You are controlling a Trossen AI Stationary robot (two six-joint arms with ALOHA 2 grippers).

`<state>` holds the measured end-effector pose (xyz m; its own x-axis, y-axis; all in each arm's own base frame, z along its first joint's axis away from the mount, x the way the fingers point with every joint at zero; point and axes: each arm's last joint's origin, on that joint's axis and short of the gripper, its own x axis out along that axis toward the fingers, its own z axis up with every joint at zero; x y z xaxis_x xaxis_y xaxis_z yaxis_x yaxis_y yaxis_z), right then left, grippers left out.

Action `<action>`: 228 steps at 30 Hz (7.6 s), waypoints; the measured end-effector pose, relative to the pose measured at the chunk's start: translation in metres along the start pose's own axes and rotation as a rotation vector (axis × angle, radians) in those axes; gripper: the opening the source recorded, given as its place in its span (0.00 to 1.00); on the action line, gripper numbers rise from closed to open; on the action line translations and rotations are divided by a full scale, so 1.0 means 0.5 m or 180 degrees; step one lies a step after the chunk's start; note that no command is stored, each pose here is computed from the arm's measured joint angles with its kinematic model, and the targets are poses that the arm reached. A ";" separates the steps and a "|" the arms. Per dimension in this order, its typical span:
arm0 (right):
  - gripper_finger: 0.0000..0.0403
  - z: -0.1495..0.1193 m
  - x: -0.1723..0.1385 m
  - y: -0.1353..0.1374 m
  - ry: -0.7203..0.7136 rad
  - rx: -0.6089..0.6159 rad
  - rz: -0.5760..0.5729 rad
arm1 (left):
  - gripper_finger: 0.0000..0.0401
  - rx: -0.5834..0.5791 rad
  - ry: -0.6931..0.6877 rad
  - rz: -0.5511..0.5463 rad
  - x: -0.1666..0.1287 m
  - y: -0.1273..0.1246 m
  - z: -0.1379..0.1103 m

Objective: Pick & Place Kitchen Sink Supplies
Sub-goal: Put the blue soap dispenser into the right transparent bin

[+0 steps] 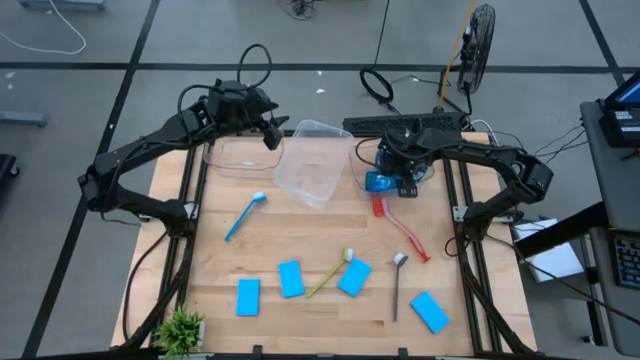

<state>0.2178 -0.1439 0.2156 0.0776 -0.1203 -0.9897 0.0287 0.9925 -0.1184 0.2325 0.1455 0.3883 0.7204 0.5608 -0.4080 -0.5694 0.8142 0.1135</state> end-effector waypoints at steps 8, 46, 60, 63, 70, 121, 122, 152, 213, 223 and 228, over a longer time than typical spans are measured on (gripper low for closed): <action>0.60 -0.010 0.001 -0.011 -0.0011 0.0080 0.0102 | 0.53 0.0045 0.0001 0.0005 0.000 0.001 0.000; 0.60 0.019 0.046 -0.047 0.0131 0.0072 0.0678 | 0.53 0.0028 -0.0004 0.0011 0.000 0.001 0.000; 0.60 0.021 0.045 -0.042 0.0348 -0.0019 0.0532 | 0.53 0.0072 0.0004 0.0032 0.001 0.005 0.000; 0.60 0.025 0.044 -0.036 0.0429 -0.0126 0.0417 | 0.53 0.0097 0.0008 0.0049 0.001 0.008 -0.001; 0.60 0.030 0.039 -0.009 0.0637 -0.0358 0.0410 | 0.53 0.0134 0.0025 0.0046 0.001 0.008 -0.002; 0.47 0.014 0.123 0.010 0.0912 -0.0916 0.0523 | 0.53 0.0283 0.0035 0.0131 0.001 0.009 -0.002; 0.46 0.014 0.125 0.011 0.0921 -0.0915 0.0528 | 0.53 0.0283 0.0035 0.0131 0.001 0.009 -0.002; 0.59 -0.003 0.094 0.004 0.1360 -0.1518 0.0066 | 0.53 0.0304 0.0036 0.0132 0.001 0.009 -0.002; 0.50 -0.022 0.107 0.002 0.1374 -0.1523 0.0677 | 0.53 0.0441 0.0013 0.0163 0.001 0.010 0.000; 0.50 -0.033 0.108 -0.015 0.1363 -0.1319 0.0690 | 0.53 0.0443 0.0018 0.0161 0.001 0.010 0.000; 0.50 -0.042 0.106 -0.021 0.1525 -0.1272 0.0613 | 0.53 0.0443 0.0020 0.0160 0.001 0.010 0.000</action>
<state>0.2007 -0.1604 0.1629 -0.4111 -0.0093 -0.9115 -0.3214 0.9372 0.1354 0.2299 0.1498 0.3884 0.6895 0.6009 -0.4044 -0.5440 0.7982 0.2585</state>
